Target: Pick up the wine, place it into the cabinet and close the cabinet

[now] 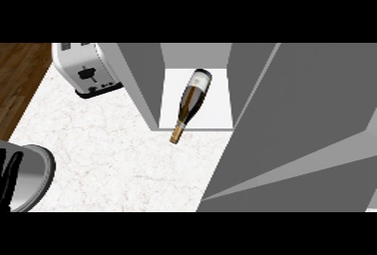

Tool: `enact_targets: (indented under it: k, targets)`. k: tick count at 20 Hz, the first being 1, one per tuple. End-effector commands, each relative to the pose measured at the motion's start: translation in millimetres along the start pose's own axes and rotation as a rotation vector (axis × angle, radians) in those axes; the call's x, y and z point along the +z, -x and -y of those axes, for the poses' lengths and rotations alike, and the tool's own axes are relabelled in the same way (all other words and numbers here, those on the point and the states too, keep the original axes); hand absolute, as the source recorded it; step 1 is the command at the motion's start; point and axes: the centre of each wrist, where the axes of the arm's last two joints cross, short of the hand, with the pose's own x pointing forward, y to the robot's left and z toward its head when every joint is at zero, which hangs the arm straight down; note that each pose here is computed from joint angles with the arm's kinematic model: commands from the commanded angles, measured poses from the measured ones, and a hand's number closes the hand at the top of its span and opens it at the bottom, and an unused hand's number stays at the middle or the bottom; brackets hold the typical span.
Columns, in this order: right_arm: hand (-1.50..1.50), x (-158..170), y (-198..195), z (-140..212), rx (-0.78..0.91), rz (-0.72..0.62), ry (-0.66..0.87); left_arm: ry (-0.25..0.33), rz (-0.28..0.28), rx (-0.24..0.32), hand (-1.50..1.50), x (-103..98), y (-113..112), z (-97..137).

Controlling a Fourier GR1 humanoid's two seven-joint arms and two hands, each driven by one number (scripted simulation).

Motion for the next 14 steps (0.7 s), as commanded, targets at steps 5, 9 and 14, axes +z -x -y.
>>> enact_targets:
  k: [5,9,14]
  targets:
    - [1.5,-8,-14,-45,0.014,0.097,-0.053,0.025,-0.015,-0.01,-1.5,-2,-9,-14]
    - [1.5,-16,-15,-49,0.05,0.136,-0.022,0.039,-0.035,0.009,-1.5,-7,-14,-24]
    - [1.5,-40,-11,-53,0.135,0.166,0.022,0.032,-0.027,0.052,-1.5,-21,-16,-12]
